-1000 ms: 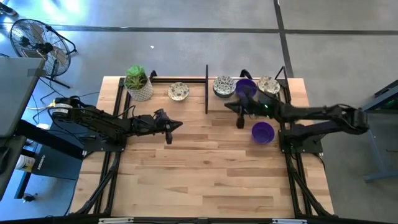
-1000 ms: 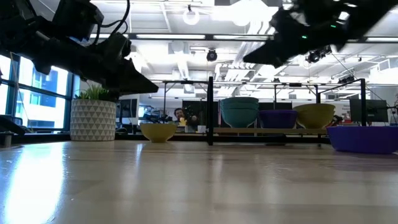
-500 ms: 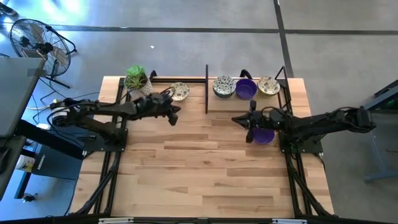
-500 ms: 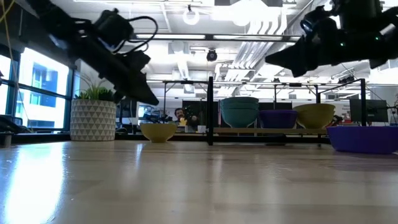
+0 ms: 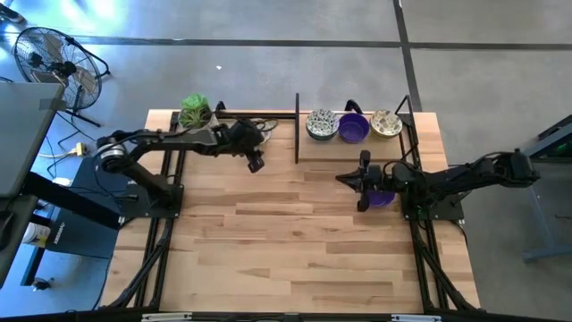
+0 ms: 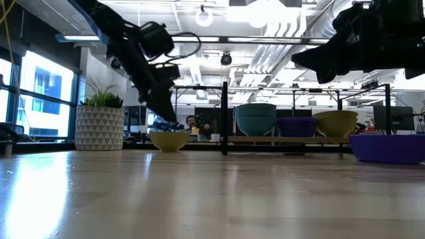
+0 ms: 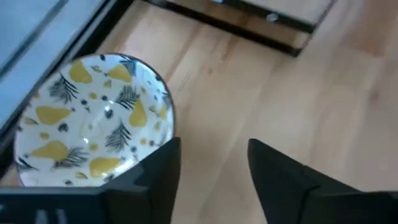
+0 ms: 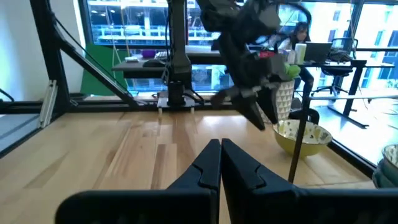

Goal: Pick & Place Mini bowls
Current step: Stack the yellow bowl on top of the yellow bowls on the shelf

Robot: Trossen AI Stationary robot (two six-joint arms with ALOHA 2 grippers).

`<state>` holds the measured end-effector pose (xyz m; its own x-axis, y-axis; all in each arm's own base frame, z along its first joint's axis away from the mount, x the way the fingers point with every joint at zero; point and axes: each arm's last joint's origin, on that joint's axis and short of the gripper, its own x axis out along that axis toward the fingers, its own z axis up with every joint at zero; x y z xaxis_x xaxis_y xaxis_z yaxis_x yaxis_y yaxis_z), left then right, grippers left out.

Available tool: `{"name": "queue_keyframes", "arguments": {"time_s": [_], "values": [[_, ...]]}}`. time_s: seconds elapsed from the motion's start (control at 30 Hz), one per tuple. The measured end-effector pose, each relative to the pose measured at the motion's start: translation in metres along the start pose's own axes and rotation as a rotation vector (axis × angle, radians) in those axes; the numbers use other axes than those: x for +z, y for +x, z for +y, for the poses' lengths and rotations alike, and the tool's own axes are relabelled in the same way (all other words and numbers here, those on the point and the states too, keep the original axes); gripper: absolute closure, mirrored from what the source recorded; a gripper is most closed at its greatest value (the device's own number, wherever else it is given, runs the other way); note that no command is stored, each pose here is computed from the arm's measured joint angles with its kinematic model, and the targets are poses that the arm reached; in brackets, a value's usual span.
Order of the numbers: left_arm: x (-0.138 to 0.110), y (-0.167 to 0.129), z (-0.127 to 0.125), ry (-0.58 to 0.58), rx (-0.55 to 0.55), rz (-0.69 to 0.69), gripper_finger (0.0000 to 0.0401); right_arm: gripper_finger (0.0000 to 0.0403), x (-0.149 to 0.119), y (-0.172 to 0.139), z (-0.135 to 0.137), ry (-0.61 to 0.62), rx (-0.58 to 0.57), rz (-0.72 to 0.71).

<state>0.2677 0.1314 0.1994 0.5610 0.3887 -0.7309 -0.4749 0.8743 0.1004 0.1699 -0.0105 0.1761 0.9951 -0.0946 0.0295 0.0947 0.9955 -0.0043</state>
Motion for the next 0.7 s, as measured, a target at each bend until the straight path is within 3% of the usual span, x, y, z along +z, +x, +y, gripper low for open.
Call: {"name": "queue_keyframes", "arguments": {"time_s": [0.17, 0.37, 0.7], "values": [[-0.004, 0.018, 0.001, 0.058, 0.105, 0.06, 0.0188, 0.0403, 0.0, 0.0, 0.002, -0.02, 0.011, -0.002], [-0.007, 0.027, 0.004, 0.122, 0.232, 0.097, 0.0183, 0.0402, 0.0, 0.0, 0.002, -0.028, 0.011, -0.002], [-0.005, 0.029, 0.021, 0.095, 0.239, 0.071, 0.0183, 0.0402, 0.0, 0.0, 0.002, -0.038, 0.015, -0.001]]}}
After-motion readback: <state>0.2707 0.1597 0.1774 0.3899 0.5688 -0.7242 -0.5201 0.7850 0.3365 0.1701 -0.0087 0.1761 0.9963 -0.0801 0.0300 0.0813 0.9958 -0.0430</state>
